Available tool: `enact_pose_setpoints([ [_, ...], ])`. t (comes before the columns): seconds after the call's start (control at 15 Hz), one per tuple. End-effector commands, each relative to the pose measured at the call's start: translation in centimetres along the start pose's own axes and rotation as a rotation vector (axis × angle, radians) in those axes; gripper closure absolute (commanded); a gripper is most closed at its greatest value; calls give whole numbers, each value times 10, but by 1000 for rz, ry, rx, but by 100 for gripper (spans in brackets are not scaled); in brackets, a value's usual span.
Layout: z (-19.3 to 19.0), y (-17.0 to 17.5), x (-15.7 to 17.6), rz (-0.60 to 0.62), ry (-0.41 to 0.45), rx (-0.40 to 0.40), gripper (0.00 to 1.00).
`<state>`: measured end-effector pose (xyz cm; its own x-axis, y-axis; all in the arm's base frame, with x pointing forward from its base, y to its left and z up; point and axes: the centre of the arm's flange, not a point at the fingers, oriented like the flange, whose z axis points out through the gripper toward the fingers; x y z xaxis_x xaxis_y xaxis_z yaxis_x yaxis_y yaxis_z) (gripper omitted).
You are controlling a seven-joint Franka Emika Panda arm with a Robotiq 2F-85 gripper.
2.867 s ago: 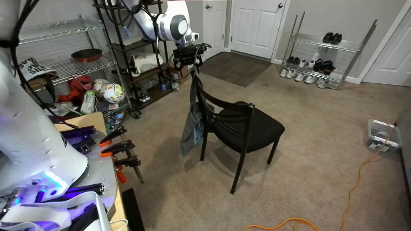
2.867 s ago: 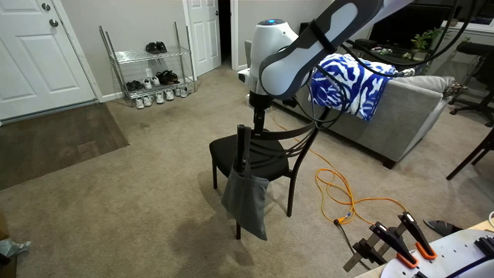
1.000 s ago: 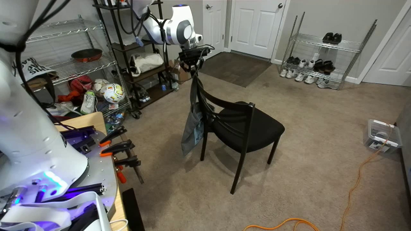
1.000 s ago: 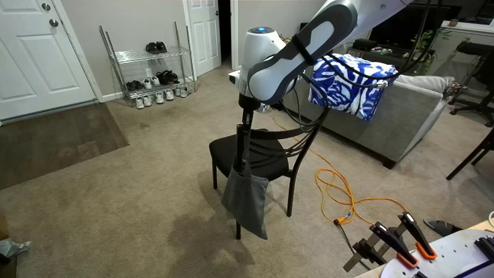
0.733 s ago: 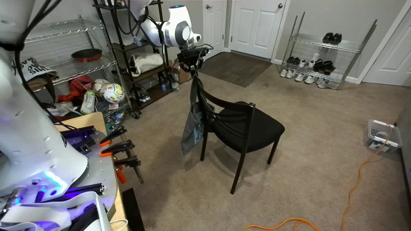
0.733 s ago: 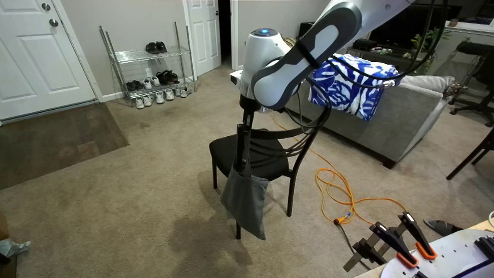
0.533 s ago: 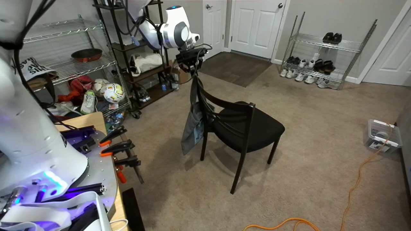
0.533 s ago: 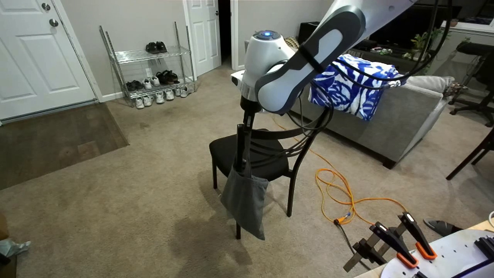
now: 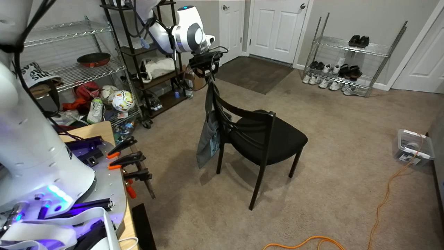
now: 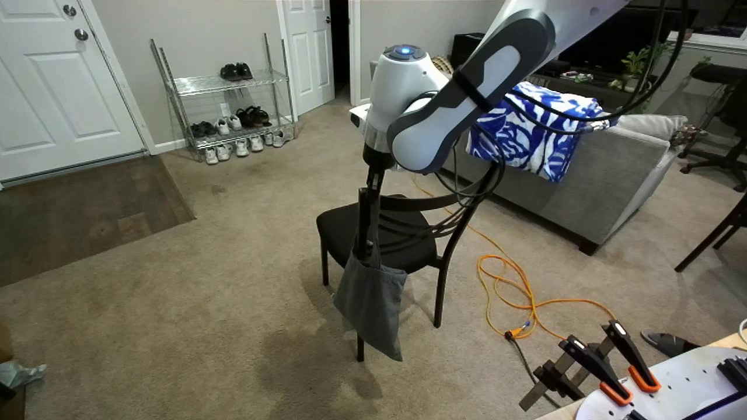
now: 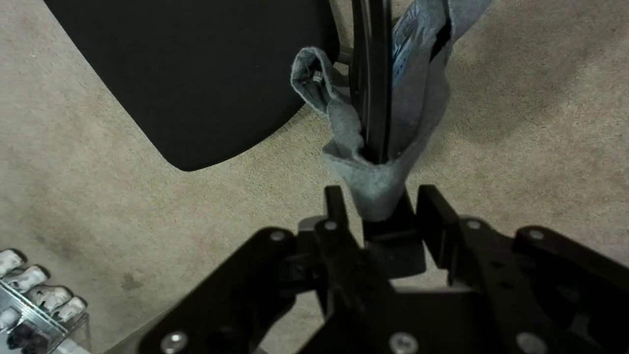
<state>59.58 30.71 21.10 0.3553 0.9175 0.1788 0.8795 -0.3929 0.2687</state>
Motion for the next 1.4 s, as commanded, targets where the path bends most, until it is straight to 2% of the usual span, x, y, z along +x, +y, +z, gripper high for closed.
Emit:
enact_pose_setpoints([
  [0.0,-23,4,2,20,25,-34,27],
  [0.13,-24,7,4,15,25,-25,14],
  [0.27,-18,10,7,17,23,15,2],
  [0.33,-14,9,8,24,19,50,1],
  [0.53,-11,-3,8,37,12,135,0],
  [0.73,-14,-10,5,46,-13,182,0],
  [1.33,-33,-5,-12,55,-132,194,0],
])
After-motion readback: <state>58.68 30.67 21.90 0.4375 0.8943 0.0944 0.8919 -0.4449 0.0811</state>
